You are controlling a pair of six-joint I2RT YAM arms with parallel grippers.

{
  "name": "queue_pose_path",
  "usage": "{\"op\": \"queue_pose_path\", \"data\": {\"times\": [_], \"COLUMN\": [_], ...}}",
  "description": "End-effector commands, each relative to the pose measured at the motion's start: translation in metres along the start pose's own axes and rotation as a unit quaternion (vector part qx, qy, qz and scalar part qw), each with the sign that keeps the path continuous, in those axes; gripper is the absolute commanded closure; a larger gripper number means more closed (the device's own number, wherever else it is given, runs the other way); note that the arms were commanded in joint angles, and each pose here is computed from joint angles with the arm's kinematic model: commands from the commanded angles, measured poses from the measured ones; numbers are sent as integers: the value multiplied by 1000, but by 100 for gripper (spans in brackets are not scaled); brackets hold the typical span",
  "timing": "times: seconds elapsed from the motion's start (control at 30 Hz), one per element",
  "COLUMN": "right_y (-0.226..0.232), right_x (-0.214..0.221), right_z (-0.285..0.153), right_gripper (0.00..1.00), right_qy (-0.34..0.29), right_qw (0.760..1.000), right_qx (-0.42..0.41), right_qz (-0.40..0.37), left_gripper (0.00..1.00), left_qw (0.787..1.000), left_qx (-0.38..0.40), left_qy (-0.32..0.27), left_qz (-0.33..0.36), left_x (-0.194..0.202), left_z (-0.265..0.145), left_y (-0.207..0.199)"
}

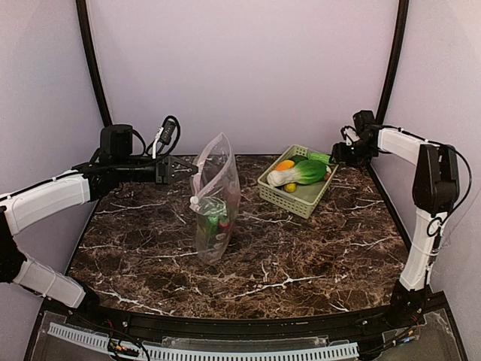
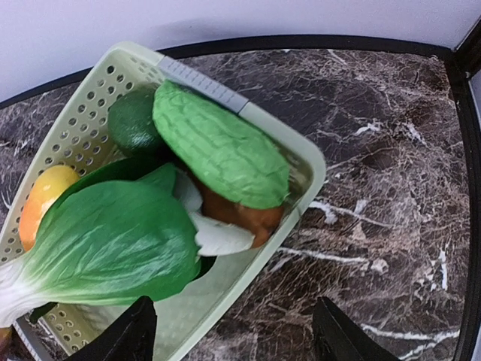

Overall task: Place the food in the zip-top bag and seal the zipper
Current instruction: Adjust the fake vegetable in the bin.

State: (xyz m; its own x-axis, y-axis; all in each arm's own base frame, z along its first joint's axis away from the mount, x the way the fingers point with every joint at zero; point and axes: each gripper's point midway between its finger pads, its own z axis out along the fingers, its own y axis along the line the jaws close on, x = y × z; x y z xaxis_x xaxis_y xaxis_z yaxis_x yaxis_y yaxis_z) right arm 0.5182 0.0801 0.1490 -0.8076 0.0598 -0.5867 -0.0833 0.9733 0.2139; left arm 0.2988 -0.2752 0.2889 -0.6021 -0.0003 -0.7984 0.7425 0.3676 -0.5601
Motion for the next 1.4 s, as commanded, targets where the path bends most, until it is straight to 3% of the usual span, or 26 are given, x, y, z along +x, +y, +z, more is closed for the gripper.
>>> {"op": "queue_pose_path", "data": {"times": [0.0, 0.4, 0.83, 1.37], "right_y": [0, -13, -5, 22], "right_x": [-30, -59, -46, -15], "right_z": [4, 40, 66, 26], "right_gripper": [31, 37, 40, 45], "right_qy": [-30, -37, -13, -3], "right_qw": [999, 998, 995, 989], "right_qx": [-36, -54, -94, -132], "right_qz": [-9, -9, -24, -67], "left_gripper": [99, 99, 99, 99], "left_qw": [1000, 1000, 1000, 1000], "left_qx": [-2, -3, 7, 9], "left_qy": [6, 11, 16, 18], "left_qz": [-4, -7, -18, -22], "left_x": [4, 6, 8, 10], "left_z": [0, 1, 4, 5], "left_y": [4, 7, 6, 7]}}
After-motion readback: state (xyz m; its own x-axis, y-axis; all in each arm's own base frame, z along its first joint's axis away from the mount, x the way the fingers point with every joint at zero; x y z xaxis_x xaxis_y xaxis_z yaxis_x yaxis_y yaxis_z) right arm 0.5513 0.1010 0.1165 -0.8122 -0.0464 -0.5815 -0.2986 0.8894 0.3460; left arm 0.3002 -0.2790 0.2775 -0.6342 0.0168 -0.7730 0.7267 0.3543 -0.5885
